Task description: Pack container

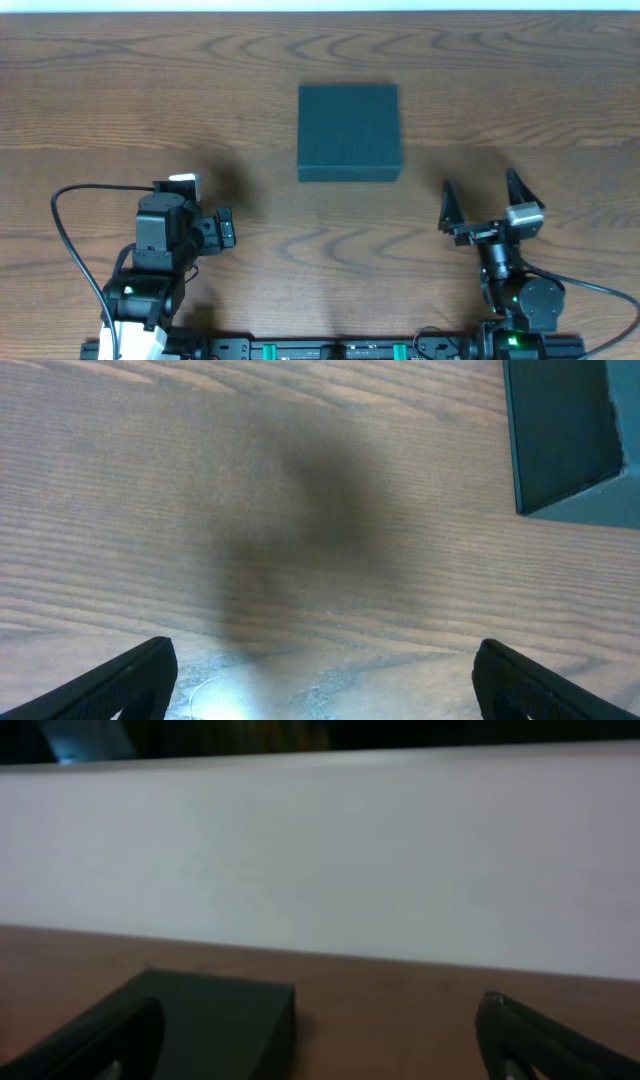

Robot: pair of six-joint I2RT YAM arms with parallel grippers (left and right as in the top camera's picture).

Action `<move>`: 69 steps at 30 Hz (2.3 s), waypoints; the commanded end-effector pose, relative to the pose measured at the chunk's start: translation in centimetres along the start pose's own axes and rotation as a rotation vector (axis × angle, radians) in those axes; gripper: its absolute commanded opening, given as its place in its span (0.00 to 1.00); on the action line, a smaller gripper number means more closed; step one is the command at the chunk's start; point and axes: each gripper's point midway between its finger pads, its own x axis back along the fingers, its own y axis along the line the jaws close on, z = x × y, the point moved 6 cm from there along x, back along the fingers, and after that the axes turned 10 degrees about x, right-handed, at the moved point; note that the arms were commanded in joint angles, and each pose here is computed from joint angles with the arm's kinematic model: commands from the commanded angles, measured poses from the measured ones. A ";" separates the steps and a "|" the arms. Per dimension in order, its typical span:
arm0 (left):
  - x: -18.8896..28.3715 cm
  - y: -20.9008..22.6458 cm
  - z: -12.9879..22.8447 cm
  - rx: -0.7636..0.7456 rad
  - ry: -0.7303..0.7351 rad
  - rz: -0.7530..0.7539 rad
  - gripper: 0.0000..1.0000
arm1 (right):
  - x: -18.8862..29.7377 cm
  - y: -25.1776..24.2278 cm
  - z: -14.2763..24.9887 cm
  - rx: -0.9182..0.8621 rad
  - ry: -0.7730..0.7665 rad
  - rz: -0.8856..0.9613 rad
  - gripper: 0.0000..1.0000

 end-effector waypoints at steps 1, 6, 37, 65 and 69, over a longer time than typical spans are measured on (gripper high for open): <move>-0.1 0.2 0.1 -0.002 0.000 -0.008 0.95 | 0.4 -0.4 0.1 0.007 0.011 0.063 0.99; -0.1 0.2 0.1 -0.002 0.000 -0.008 0.95 | 1.4 -1.2 1.8 0.001 0.107 0.158 0.99; -0.1 0.2 0.1 -0.002 0.000 -0.008 0.95 | 2.3 0.4 4.3 -0.023 0.236 0.044 0.99; 4.8 0.4 -2.0 -0.352 -0.968 0.121 0.95 | 2.3 0.4 4.3 -0.023 0.236 0.044 0.99; 3.2 0.9 -1.0 -0.354 -0.928 0.116 0.95 | 2.3 0.4 4.3 -0.023 0.236 0.044 0.99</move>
